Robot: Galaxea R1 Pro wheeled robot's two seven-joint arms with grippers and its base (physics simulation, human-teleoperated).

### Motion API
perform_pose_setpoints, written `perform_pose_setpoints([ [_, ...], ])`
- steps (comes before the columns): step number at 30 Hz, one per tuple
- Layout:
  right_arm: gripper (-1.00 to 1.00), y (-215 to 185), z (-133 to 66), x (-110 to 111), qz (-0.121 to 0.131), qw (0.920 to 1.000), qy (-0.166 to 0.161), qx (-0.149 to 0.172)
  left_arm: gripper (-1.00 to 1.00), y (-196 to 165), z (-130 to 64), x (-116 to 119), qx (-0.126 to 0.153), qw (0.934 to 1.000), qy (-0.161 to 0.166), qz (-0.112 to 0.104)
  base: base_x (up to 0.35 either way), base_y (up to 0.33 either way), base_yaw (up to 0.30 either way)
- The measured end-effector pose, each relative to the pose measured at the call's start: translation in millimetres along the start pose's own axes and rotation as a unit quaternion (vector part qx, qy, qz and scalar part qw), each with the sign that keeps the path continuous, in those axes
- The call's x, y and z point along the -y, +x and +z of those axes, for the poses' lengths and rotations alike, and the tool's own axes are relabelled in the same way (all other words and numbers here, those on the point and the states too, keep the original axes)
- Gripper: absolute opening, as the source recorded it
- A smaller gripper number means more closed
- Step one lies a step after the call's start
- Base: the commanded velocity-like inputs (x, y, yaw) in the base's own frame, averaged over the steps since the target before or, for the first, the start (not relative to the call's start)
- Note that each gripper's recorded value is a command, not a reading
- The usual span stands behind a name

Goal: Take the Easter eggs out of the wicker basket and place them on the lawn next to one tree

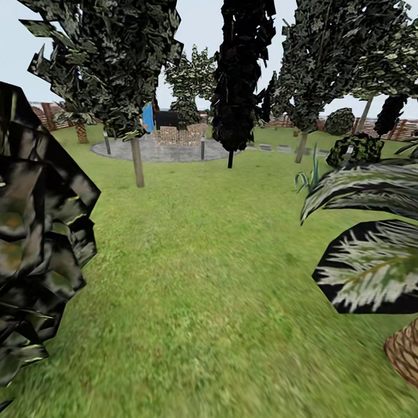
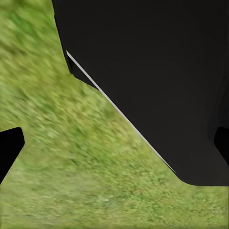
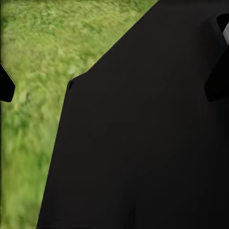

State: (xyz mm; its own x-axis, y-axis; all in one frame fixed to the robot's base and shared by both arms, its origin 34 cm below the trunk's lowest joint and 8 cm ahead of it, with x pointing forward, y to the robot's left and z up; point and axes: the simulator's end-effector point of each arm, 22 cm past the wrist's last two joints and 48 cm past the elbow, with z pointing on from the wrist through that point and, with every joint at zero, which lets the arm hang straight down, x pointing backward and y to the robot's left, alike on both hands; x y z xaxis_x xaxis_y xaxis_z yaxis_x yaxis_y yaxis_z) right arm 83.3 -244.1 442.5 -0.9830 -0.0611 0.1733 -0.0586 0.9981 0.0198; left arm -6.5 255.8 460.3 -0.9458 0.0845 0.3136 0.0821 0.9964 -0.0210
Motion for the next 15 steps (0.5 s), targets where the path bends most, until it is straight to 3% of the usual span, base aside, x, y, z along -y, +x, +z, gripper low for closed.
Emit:
perform_pose_setpoints([
  [15, 1.0, 0.1, 0.0, 0.0, 0.0, 1.0, 0.0, 0.0, 1.0, 0.0, 0.0, -0.1, 0.0, 1.0, 0.0, 0.0, 0.331, 0.0, 0.0],
])
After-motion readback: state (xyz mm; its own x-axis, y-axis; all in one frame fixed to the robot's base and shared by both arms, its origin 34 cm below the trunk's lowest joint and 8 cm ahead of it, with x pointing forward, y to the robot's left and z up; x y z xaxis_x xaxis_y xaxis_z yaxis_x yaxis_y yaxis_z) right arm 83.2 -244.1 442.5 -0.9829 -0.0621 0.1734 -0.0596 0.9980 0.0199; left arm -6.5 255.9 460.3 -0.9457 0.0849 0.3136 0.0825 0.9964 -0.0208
